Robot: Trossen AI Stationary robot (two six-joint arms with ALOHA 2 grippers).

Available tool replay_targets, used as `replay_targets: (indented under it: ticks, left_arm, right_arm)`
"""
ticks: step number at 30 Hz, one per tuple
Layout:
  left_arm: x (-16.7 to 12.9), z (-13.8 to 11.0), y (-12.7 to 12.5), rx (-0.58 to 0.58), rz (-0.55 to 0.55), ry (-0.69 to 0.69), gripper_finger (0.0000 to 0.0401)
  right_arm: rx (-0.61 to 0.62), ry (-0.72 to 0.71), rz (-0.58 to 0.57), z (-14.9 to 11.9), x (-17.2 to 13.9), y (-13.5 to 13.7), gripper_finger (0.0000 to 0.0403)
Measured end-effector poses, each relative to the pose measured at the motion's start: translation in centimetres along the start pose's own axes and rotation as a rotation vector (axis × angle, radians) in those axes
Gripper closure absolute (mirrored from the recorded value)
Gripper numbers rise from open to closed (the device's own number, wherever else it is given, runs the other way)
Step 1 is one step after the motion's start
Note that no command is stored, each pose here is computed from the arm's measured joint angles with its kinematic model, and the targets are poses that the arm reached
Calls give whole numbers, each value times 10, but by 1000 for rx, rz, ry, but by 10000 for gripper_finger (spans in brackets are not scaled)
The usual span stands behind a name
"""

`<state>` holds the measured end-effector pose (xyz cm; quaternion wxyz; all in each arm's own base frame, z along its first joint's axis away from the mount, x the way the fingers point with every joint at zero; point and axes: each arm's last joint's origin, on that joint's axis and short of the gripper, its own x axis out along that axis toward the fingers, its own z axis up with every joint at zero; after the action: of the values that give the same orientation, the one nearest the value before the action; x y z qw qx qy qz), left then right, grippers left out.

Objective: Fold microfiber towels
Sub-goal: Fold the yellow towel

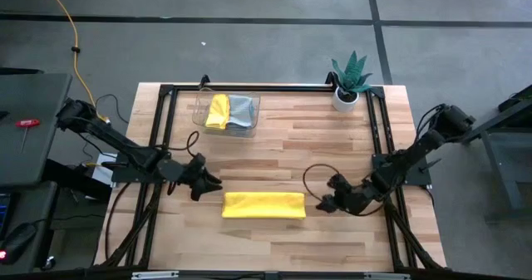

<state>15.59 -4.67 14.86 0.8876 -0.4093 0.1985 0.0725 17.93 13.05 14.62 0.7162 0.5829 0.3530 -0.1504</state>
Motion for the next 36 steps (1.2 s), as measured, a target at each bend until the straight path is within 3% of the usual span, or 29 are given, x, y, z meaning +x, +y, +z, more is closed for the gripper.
replay_targets:
  ticks: [3,7,28,36]
  left_arm:
    - [-2,-4,7,-72,-24,-30,231]
    - [-2,-7,9,-81,-15,-10,231]
    - [-1,-10,14,-61,39,23,231]
    - [-1,-11,15,-58,50,29,231]
  right_arm:
    - [96,-80,36,6,3,1,206]
    - [177,-103,8,14,13,3,206]
    - [178,-78,-101,21,85,29,206]
    - [182,-121,-167,22,89,39,211]
